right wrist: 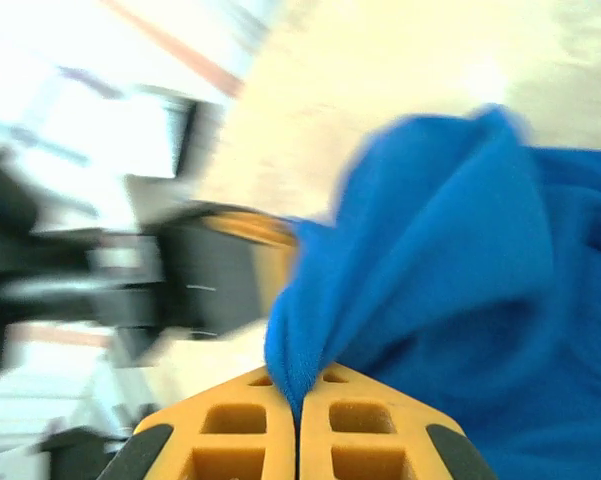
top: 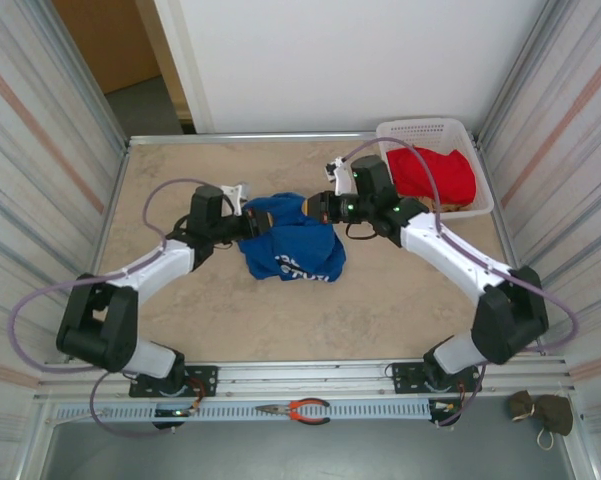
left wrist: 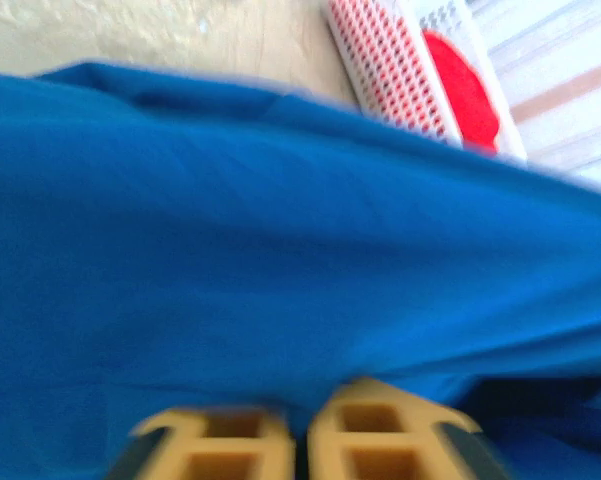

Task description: Fold the inside-out t-shirt

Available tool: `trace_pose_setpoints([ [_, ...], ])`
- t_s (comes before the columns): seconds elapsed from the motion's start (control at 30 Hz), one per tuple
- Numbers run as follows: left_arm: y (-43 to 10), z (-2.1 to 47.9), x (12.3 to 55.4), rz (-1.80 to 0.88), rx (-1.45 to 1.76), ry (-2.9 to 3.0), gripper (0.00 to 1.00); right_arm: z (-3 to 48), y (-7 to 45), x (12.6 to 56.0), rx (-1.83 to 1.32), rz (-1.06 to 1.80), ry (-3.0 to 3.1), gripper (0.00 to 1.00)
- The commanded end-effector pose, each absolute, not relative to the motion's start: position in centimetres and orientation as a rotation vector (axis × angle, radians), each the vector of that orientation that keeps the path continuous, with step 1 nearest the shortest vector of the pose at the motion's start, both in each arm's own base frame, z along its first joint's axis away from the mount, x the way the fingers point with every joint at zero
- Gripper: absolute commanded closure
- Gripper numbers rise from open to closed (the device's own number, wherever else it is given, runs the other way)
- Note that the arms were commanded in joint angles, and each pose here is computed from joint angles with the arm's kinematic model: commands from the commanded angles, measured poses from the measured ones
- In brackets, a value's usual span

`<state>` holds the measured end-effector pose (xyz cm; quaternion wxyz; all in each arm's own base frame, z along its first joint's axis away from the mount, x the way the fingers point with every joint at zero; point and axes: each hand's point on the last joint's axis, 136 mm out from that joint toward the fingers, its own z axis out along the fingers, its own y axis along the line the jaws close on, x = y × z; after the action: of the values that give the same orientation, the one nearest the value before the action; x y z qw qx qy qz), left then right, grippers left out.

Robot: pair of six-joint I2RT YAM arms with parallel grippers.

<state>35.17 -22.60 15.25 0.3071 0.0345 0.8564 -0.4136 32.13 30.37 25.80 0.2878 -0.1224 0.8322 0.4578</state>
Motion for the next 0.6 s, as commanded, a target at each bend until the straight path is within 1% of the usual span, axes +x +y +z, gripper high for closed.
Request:
trace_pose_setpoints([
  [0.0,-22.4,12.0,35.6,-1.054,0.082,2.36,0.54,28.9,31.7,30.3,-0.391,1.484,2.1,1.0],
  [0.07,-22.7,12.1,35.6,-1.059,0.085,2.365,0.39,29.1,32.1,30.1,-0.43,1.529,2.071,1.0],
  [0.1,-22.6,12.7,35.4,-1.054,0.089,2.351,0.35,29.1,32.2,30.0,-0.445,1.542,2.059,1.0],
  [0.17,-21.9,14.4,34.7,-1.026,0.089,2.312,0.29,28.7,32.1,29.9,-0.465,1.552,2.055,1.0],
  [0.27,-20.4,17.0,33.1,-0.965,0.077,2.245,0.26,28.0,31.3,30.4,-0.44,1.544,2.067,1.0],
  [0.37,-19.7,19.6,31.5,-0.937,0.087,2.167,0.26,27.3,30.7,30.9,-0.408,1.54,2.073,1.0],
  [0.5,-21.1,22.1,29.9,-0.945,0.192,2.084,0.27,26.6,30.6,31.4,-0.375,1.541,2.085,1.0],
  [0.57,-22.5,22.7,29.4,-0.941,0.278,2.064,0.3,26.3,30.6,31.5,-0.367,1.542,2.092,1.0],
])
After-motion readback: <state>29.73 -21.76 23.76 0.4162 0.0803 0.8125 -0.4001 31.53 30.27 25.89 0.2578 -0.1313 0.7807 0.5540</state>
